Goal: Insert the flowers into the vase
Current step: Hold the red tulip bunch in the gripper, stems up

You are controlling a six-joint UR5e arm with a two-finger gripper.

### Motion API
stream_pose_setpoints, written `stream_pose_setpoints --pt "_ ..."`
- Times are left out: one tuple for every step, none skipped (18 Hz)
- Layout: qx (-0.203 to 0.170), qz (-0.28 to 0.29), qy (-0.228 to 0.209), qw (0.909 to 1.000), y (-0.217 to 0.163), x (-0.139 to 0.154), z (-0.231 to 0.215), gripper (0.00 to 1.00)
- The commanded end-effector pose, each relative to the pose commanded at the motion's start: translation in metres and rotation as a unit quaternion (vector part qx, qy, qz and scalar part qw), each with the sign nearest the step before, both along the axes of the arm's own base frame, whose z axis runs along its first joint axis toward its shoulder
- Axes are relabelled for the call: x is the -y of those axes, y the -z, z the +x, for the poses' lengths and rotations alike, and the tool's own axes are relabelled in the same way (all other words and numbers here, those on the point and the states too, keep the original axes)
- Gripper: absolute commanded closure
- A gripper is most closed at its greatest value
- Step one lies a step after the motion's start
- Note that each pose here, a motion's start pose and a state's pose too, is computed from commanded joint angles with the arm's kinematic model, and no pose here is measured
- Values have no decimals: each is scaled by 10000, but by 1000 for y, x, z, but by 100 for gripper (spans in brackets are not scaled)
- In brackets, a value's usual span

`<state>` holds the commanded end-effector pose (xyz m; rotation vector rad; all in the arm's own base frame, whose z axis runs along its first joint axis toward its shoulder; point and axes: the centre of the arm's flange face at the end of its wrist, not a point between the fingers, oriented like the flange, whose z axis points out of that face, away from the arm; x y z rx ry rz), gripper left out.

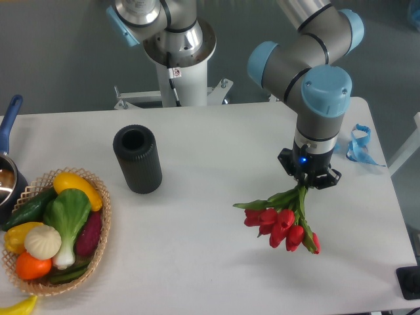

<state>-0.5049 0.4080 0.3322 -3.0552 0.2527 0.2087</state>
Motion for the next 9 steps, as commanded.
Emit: stream_pose_setpoints --pt "7 -3 0 10000 0 0 0 100" --pt "6 -4 8 10000 0 0 0 100" --pt "6 -4 8 10000 0 0 0 100" --pt "10 2 9 10000 -1 0 1 100" --pt "3 6 1 10000 -2 1 0 100" --pt "-3 27 -4 10000 -4 1 1 100" --pt "1 52 -8 10000 -4 1 1 100" --pt "-1 82 -19 10000 -6 0 3 100" --pt "-11 176 -14 9998 -12 -2 6 100"
